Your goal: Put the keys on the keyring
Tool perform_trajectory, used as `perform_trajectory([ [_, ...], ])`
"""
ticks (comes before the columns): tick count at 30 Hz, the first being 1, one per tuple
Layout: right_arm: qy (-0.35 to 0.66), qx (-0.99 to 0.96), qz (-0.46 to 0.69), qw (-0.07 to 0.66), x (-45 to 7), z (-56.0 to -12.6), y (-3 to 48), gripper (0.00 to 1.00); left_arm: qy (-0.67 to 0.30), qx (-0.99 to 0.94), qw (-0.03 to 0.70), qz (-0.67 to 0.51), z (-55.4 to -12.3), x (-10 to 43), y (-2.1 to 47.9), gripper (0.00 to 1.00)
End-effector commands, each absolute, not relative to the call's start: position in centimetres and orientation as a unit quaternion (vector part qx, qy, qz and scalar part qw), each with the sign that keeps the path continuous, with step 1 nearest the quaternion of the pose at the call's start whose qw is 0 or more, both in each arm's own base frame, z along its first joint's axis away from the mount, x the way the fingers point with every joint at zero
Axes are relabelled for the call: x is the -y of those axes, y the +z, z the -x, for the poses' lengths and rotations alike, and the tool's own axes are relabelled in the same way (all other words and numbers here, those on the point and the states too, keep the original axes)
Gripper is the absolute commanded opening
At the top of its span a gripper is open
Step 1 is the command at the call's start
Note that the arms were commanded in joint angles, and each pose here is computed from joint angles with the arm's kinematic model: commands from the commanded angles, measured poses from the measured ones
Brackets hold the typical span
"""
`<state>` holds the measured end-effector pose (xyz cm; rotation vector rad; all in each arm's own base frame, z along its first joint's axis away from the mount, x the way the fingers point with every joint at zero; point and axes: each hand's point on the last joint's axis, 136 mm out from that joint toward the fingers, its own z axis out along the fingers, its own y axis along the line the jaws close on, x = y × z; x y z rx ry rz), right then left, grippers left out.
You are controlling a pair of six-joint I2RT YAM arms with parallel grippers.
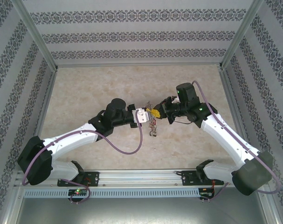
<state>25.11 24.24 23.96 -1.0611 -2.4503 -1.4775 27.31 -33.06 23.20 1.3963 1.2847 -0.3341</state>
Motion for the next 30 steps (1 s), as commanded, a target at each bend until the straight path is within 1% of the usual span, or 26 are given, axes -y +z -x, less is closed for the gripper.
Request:
perform_trajectory([
  [1, -0.519, 0.789, 0.328, 0.034, -24.6, -25.8, 26.4, 0.00, -0.123, -0.566, 0.551, -0.601, -27.4, 32.2, 20.9, 0.11],
  [5, -0.519, 0.788, 0.329, 0.035, -24.8, -25.8, 26.3, 0.00, -0.134, -0.566, 0.564, -0.587, -27.6, 32.6, 21.5, 0.22],
  [12, -0.523, 0.785, 0.328, 0.040, -25.3, -25.5, 26.1, 0.00, -0.168, -0.559, 0.582, -0.566, -27.9, 33.7, 23.3, 0.25],
  [20, -0.522, 0.787, 0.326, 0.039, -25.5, -25.1, 25.7, 0.00, -0.193, -0.554, 0.602, -0.541, -27.6, 33.8, 25.4, 0.26],
  [22, -0.522, 0.786, 0.328, 0.039, -25.4, -25.1, 25.6, 0.00, -0.197, -0.552, 0.601, -0.543, -27.3, 33.8, 25.6, 0.22],
  [23, -0.522, 0.786, 0.328, 0.038, -25.4, -25.1, 25.6, 0.00, -0.198, -0.551, 0.600, -0.544, -27.2, 33.8, 25.7, 0.18],
  [25, -0.523, 0.786, 0.327, 0.037, -25.4, -25.1, 25.7, 0.00, -0.199, -0.551, 0.596, -0.549, -27.1, 33.8, 25.5, 0.03],
  [26, -0.522, 0.787, 0.328, 0.037, -25.4, -25.1, 25.6, 0.00, -0.197, -0.551, 0.595, -0.551, -27.0, 33.7, 25.4, 0.00],
  [30, -0.512, 0.795, 0.325, 0.023, -24.8, -25.1, 25.1, 0.00, -0.194, -0.553, 0.585, -0.560, -26.9, 33.7, 25.0, 0.00],
])
